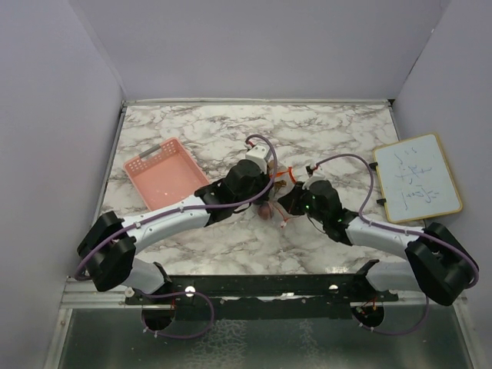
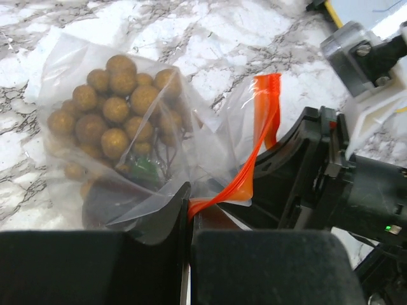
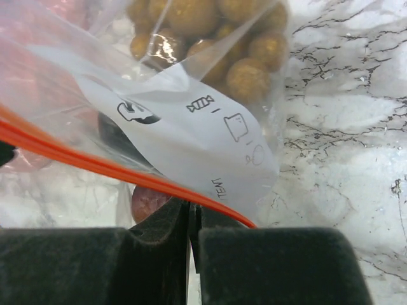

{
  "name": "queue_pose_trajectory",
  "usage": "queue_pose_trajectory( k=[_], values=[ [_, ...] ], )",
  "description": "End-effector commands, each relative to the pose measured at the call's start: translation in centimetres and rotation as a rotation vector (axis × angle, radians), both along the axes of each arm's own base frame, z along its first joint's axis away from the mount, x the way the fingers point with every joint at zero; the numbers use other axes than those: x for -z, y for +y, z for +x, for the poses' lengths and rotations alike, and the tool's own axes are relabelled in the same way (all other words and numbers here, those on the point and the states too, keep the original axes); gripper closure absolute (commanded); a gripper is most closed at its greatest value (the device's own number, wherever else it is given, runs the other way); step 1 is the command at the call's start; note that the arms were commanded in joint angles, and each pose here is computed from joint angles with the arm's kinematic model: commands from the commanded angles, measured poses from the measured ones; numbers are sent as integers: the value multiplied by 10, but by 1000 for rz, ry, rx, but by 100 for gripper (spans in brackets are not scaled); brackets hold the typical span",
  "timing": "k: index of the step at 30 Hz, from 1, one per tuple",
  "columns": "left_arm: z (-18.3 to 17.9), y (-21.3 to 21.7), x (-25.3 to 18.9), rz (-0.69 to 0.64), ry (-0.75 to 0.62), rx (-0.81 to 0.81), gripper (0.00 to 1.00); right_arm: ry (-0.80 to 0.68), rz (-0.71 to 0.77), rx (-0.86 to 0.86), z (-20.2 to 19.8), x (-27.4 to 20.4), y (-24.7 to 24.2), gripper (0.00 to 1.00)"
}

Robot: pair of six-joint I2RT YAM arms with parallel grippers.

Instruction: Open the zip-top bag and remove the fake food

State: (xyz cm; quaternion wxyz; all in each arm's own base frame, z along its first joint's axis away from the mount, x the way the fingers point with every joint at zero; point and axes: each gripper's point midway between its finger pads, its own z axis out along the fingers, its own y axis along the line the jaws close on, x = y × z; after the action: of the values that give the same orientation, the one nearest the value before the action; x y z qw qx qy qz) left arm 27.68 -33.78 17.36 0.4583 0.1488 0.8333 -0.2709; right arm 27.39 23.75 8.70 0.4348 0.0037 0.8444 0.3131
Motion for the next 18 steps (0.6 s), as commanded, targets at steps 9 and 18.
queue_pose_trajectory(
  k=[9,18],
  values=[
    [-8,-11,-30,-163,-17,14,100,37,114,-181,-9,2,37,59],
    [-6,-13,-23,-149,-12,5,100,-3,114,-382,-31,8,53,27]
  ],
)
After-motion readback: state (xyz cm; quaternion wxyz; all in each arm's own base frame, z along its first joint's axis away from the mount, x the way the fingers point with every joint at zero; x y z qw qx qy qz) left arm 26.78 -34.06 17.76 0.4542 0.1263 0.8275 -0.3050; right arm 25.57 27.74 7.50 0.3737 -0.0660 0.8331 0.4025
